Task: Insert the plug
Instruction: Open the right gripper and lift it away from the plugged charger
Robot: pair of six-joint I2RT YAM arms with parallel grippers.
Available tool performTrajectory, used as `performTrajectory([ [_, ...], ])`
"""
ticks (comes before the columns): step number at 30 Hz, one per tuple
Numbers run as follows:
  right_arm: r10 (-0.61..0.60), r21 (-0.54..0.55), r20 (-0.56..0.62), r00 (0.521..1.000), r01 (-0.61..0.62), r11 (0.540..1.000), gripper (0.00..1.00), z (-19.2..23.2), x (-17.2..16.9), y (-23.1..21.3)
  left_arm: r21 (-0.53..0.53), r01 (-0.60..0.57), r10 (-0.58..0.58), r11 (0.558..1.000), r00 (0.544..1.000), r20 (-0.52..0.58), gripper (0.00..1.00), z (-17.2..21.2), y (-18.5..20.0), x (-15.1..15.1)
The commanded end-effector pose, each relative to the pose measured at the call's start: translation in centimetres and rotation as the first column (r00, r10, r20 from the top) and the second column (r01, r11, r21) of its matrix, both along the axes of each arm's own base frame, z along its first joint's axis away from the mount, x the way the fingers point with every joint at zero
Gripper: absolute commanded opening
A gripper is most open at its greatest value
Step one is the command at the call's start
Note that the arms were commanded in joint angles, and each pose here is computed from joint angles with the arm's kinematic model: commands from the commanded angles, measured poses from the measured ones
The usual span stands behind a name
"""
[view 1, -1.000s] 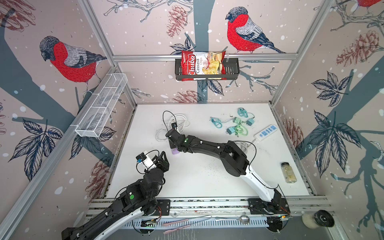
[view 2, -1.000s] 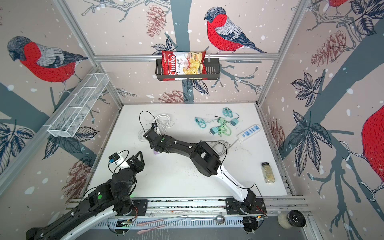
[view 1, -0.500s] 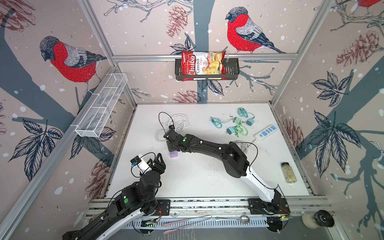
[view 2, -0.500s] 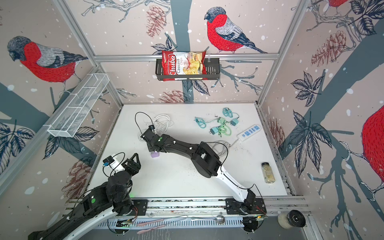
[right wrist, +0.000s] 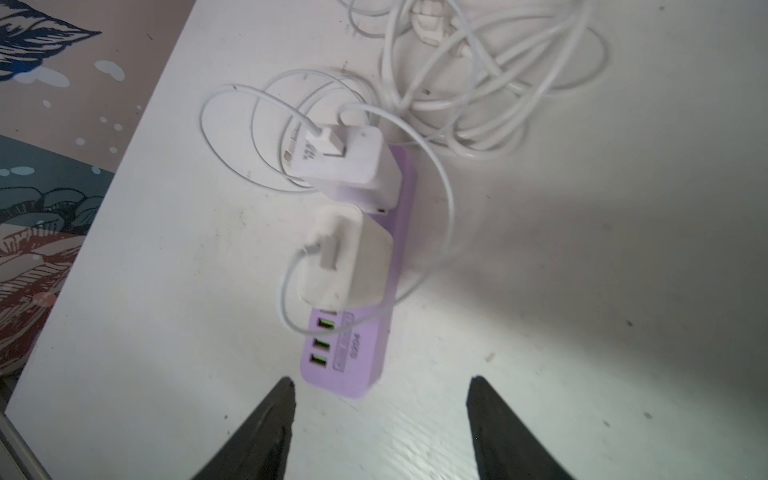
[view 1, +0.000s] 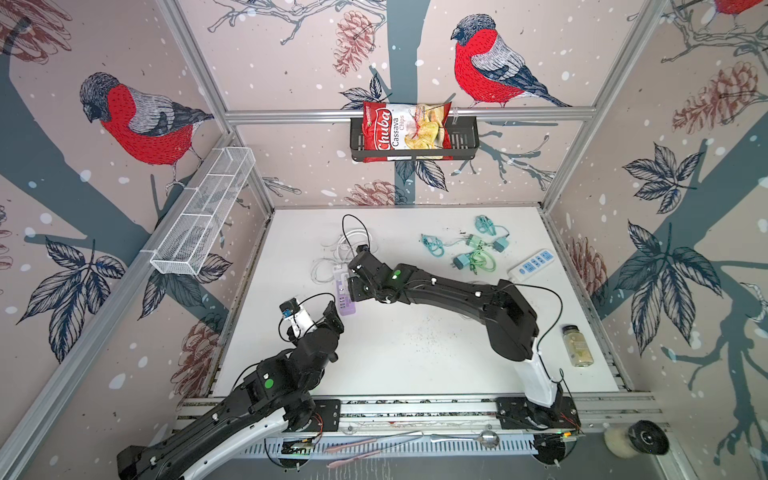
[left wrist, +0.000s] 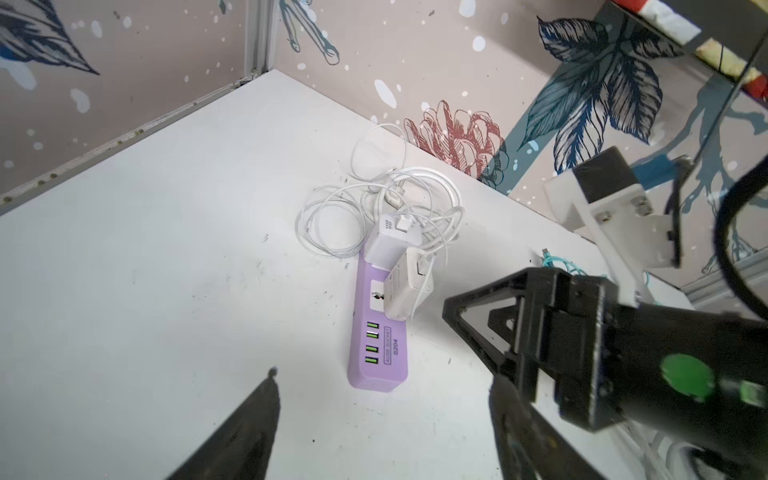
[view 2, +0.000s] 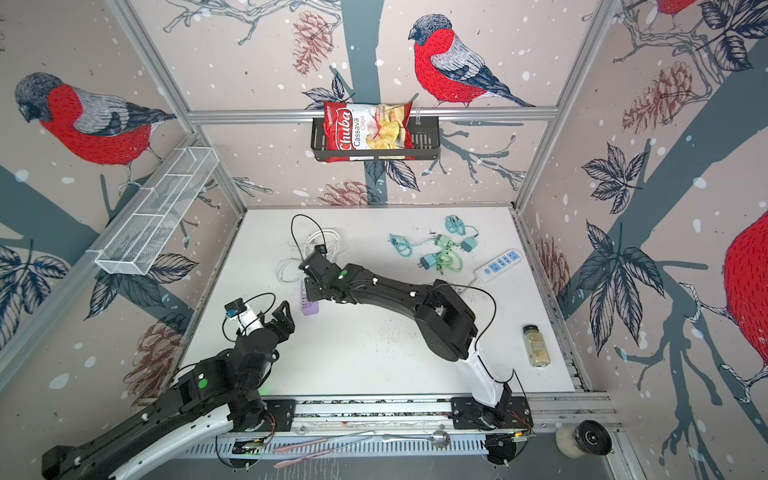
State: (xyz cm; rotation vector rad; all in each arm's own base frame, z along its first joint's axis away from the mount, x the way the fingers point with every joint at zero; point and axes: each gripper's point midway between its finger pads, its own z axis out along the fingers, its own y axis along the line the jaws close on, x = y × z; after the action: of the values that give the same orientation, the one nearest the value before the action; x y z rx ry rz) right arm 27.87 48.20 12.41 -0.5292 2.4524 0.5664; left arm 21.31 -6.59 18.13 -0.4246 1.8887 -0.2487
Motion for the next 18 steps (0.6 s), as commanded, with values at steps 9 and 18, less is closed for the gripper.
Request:
performTrajectory([
  [9,-0.338,0.042,0.096,0.936,0.336,0.941,0.67,3.3,2.8,-15.6,-0.002,0.219,-0.218,0.976,0.975,0.033,0.76,0.5,-9.0,4.6],
  [18,-0.709,-0.056,0.159,0.686,0.724,0.688,0.67,1.7,6.2,-37.3,-0.03,0.323,-0.325,0.946,0.941,-0.094,0.68,-4.2,-13.6,10.9],
])
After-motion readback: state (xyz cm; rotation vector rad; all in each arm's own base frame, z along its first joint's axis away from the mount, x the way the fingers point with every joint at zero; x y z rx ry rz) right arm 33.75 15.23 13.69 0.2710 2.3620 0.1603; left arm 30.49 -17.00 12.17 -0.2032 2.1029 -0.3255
